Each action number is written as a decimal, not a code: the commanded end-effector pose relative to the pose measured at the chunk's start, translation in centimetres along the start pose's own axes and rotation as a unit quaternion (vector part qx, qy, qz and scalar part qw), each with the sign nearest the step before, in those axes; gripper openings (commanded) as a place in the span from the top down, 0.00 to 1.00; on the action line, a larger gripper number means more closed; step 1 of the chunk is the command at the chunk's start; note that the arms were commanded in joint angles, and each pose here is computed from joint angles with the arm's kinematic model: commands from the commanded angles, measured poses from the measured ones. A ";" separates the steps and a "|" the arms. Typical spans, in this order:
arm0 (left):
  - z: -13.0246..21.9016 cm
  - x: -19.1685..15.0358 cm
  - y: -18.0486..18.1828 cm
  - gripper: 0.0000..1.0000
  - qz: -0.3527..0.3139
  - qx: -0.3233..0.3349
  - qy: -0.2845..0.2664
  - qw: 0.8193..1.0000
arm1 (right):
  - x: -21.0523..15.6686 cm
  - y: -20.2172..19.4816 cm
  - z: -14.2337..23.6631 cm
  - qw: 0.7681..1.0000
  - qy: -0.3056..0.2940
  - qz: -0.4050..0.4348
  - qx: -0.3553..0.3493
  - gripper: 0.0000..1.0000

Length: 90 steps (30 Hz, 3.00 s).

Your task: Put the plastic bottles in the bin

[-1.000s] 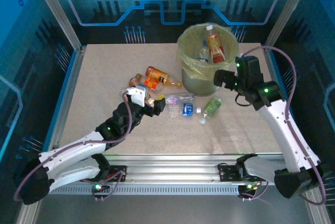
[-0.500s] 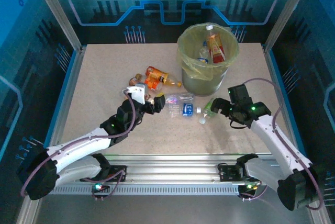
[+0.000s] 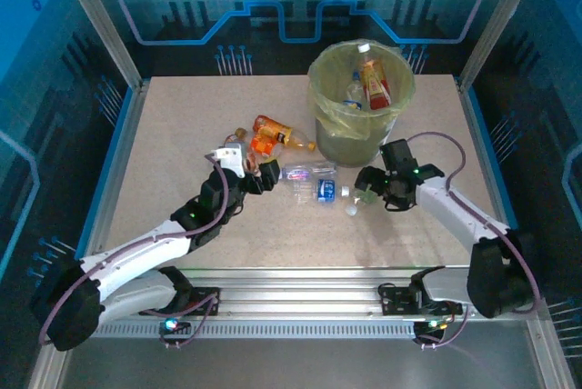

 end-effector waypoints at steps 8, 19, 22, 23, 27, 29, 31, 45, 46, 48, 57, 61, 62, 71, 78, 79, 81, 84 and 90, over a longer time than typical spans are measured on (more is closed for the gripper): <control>0.4 -0.1 1.3 0.01 0.024 0.016 -0.003 1.000 | 1.6 1.4 -2.5 1.000 -0.006 0.004 -0.011 0.10; 0.3 -0.2 1.3 0.01 0.025 0.014 -0.002 1.000 | 2.3 1.3 -4.1 0.999 -0.006 0.017 -0.044 0.20; 0.3 -0.2 1.3 0.01 0.025 0.014 -0.002 1.000 | 2.2 0.7 -4.4 0.998 -0.004 0.018 -0.057 0.23; 0.4 -0.2 1.3 0.01 0.025 0.014 -0.002 1.000 | 2.2 0.5 -4.5 0.998 -0.002 0.018 -0.059 0.24; 0.4 -0.2 1.3 0.01 0.025 0.013 -0.002 1.000 | 2.0 -0.2 -4.6 0.997 0.001 0.018 -0.071 0.30; 0.4 -0.2 1.3 0.01 0.026 0.014 -0.002 1.000 | 2.0 -0.6 -4.6 0.997 0.003 0.017 -0.076 0.33; 0.5 -0.1 1.3 0.01 0.027 0.013 -0.003 1.000 | 1.9 -1.2 -4.8 0.996 0.007 0.016 -0.084 0.35; 0.6 -0.1 1.4 0.01 0.029 0.012 -0.004 0.999 | 1.0 -2.9 -6.4 0.993 0.037 0.016 -0.114 0.26; 0.6 -0.1 1.4 0.01 0.029 0.013 -0.003 0.999 | 1.0 -2.9 -6.4 0.993 0.037 0.017 -0.113 0.28; 0.6 -0.2 1.5 0.01 0.029 0.014 -0.003 0.999 | 1.0 -3.0 -6.4 0.992 0.036 0.018 -0.116 0.34; 0.7 -0.1 1.6 0.01 0.028 0.018 -0.004 0.999 | 2.5 -3.9 -2.3 0.990 -0.015 0.032 -0.138 0.52; 0.7 -0.2 1.6 0.01 0.029 0.017 -0.003 0.999 | 3.6 -4.2 1.7 0.987 -0.060 0.040 -0.141 0.54; 0.6 -0.2 1.7 0.01 0.029 0.017 -0.002 0.999 | 3.9 -4.2 2.8 0.987 -0.072 0.042 -0.138 0.55; 0.6 -0.1 1.8 0.01 0.031 0.019 -0.004 0.999 | 7.4 -1.3 13.9 0.975 -0.185 0.103 -0.069 0.55; 0.5 -0.1 1.7 0.01 0.034 0.015 -0.005 0.999 | 11.6 5.5 21.0 0.950 -0.253 0.180 0.017 0.53; 0.5 0.0 1.7 0.01 0.035 0.015 -0.005 0.999 | 12.1 6.7 21.6 0.946 -0.256 0.194 0.029 0.53; 0.5 0.0 1.6 0.01 0.036 0.012 -0.004 0.999 | 13.3 9.1 22.6 0.938 -0.264 0.219 0.052 0.54; 0.7 0.1 1.6 0.01 0.038 0.011 -0.004 0.999 | 14.9 12.6 23.3 0.926 -0.271 0.254 0.072 0.54; 1.1 0.0 1.8 0.01 0.042 0.011 -0.001 0.999 | 17.5 18.7 21.7 0.904 -0.272 0.320 0.079 0.54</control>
Point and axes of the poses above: each hand's point on the last joint's axis, 136 mm out from that joint toward the fingers, its own z axis back along the fingers, its own y axis along the line the jaws close on, x = y × z, the point moved 1 cm from there along z, back along the fingers, and after that the axes turned 11 degrees about -z, right-handed, at the moved point
